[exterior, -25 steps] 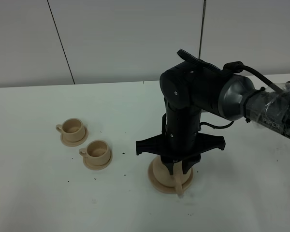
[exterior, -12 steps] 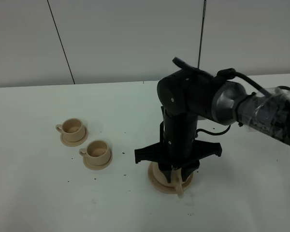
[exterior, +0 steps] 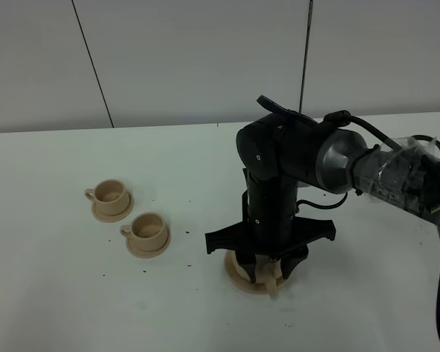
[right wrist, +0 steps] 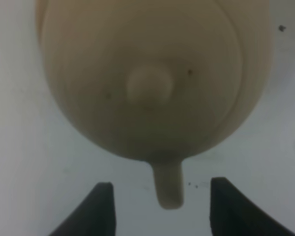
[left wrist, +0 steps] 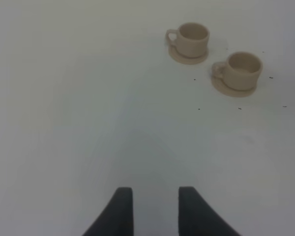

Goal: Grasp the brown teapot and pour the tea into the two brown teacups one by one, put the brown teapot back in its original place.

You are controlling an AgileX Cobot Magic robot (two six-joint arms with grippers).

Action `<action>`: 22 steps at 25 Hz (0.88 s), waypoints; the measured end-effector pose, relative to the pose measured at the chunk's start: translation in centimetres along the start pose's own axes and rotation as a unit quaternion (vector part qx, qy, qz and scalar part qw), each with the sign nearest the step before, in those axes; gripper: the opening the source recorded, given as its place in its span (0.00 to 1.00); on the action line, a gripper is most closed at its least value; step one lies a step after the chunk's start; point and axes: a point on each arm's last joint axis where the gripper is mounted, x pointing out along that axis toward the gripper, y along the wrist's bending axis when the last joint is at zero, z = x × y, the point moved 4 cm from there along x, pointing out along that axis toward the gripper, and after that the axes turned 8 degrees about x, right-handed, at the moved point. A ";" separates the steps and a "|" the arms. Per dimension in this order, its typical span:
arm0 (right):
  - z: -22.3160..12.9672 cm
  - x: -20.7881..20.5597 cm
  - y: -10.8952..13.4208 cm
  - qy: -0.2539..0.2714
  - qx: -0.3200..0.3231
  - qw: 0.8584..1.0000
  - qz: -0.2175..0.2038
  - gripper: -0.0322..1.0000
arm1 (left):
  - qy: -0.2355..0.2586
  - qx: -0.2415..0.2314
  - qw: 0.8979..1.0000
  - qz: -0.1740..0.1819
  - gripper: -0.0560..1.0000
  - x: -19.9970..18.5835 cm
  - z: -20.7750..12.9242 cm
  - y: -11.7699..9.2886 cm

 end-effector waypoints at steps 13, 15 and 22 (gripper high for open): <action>0.0 0.0 -0.1 -0.001 -0.003 1.000 -0.003 0.41 | 0.000 0.001 1.000 0.000 0.34 0.0 0.0 0.0; 0.1 0.1 -0.1 -0.001 -0.005 1.000 -0.004 0.41 | 0.000 0.001 1.000 0.000 0.34 0.0 0.0 0.0; 0.1 1.4 -0.2 0.011 -0.011 1.000 -0.012 0.41 | 0.000 0.001 1.000 0.000 0.34 0.0 0.0 0.0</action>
